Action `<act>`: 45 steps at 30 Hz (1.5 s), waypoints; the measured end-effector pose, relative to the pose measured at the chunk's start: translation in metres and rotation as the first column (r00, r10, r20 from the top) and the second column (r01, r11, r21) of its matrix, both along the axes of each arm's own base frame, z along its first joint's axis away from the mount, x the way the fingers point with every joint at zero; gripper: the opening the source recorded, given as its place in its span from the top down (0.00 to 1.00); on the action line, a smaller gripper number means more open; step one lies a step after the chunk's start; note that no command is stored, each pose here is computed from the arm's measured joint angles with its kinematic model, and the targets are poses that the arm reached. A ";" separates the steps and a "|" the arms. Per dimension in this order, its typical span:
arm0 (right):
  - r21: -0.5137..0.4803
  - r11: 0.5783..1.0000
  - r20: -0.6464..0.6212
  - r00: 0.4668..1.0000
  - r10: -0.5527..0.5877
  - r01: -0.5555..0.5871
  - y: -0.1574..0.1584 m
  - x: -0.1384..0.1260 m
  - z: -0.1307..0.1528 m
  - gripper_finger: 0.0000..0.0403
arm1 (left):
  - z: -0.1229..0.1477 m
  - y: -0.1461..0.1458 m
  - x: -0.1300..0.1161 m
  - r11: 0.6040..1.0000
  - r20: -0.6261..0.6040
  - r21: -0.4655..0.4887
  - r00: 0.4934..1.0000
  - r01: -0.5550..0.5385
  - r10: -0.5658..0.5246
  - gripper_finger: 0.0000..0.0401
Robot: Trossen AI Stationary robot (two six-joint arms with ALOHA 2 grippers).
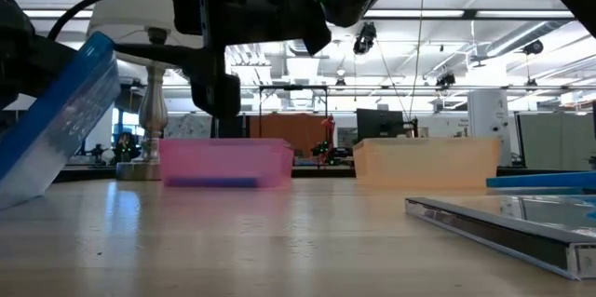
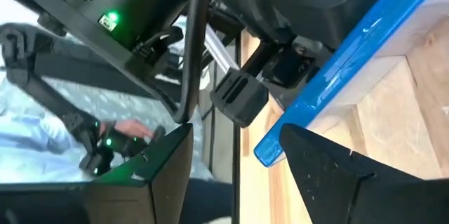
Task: Pick & place jewel cases by type
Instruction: Put the left blue cd case into the pink bin
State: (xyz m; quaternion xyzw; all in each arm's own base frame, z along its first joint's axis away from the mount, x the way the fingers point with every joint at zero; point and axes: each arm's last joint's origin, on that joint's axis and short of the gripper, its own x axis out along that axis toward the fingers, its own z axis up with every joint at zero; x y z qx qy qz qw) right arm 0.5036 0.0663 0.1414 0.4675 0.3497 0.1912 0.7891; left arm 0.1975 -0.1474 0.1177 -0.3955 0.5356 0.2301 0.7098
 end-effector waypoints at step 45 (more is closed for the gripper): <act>-0.189 0.907 -0.338 0.843 -0.420 0.376 -0.042 -0.013 -0.027 0.45 | 0.013 -0.008 -0.001 0.999 0.069 0.026 0.997 -0.045 0.043 0.72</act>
